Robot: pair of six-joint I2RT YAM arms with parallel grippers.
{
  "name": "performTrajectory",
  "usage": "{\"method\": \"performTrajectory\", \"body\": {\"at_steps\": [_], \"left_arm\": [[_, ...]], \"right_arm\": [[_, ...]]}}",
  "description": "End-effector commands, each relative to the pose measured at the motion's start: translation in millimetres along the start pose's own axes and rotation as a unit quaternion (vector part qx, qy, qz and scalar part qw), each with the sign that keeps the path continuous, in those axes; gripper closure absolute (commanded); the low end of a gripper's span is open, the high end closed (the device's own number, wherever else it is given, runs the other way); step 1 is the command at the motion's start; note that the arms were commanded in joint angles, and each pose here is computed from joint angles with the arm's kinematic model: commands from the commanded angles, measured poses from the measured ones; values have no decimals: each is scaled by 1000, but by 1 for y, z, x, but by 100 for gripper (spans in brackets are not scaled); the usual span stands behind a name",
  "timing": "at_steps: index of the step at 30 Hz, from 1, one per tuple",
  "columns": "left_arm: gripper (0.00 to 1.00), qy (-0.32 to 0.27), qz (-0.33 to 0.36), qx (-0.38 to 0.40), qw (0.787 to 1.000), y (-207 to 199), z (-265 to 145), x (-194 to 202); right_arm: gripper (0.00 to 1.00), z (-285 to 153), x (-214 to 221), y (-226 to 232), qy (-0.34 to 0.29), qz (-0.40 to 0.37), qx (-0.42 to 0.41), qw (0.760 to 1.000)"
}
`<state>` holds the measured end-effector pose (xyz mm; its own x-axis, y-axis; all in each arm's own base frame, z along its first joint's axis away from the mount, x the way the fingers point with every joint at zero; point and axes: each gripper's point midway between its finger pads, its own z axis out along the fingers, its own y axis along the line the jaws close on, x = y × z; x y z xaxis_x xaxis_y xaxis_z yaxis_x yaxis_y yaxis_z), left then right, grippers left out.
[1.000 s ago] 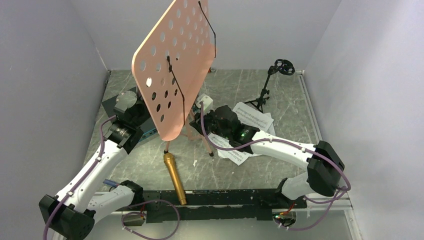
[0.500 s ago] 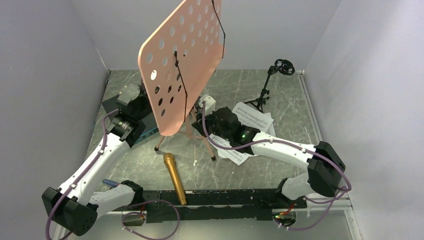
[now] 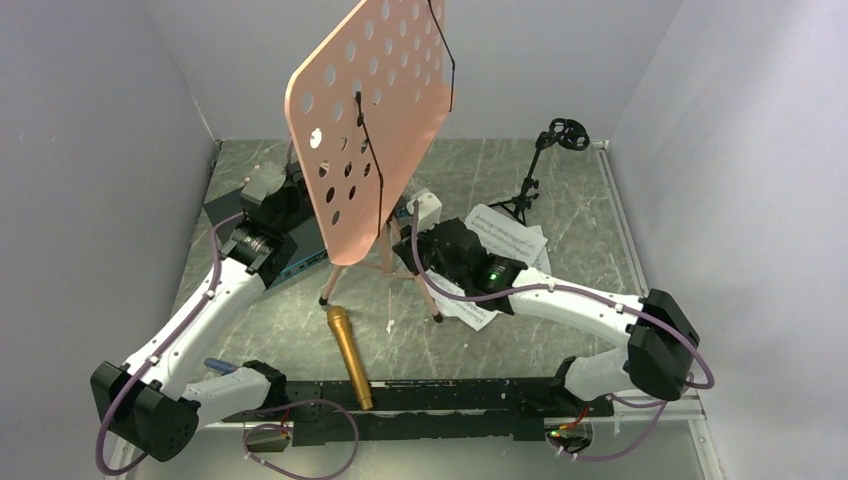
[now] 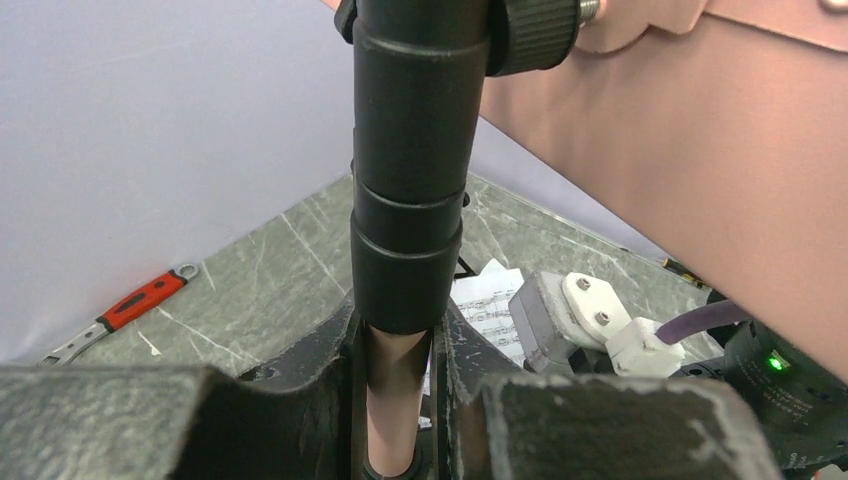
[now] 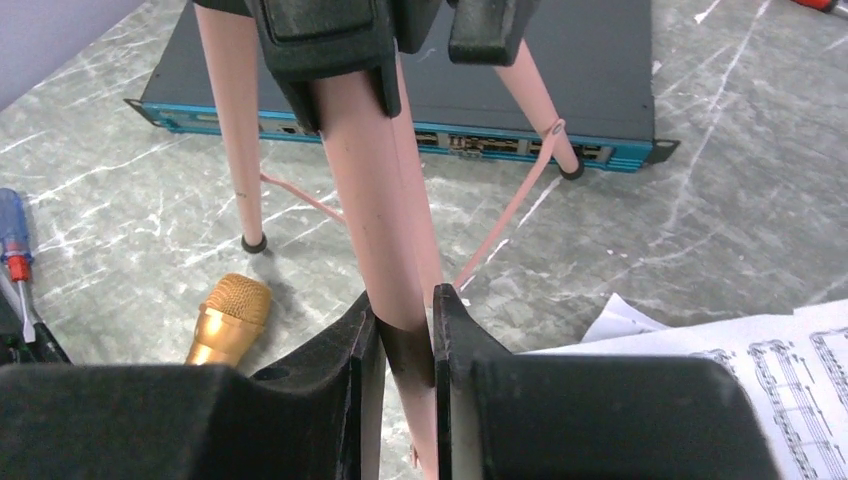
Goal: Set up the instrument practice props
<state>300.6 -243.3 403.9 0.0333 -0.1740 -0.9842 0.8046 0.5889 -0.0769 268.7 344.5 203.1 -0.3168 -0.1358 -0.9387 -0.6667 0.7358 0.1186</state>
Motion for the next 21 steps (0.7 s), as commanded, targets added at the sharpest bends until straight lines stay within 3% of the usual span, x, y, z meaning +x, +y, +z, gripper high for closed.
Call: {"method": "performTrajectory", "body": {"at_steps": [1, 21], "left_arm": [[97, -273, 78, 80, 955, -63, -43, -185], [97, -263, 71, 147, 951, -70, -13, -181]], "right_arm": [[100, -28, 72, -82, 106, 29, 191, 975], [100, -80, 96, -104, 104, 62, 243, 962]]}}
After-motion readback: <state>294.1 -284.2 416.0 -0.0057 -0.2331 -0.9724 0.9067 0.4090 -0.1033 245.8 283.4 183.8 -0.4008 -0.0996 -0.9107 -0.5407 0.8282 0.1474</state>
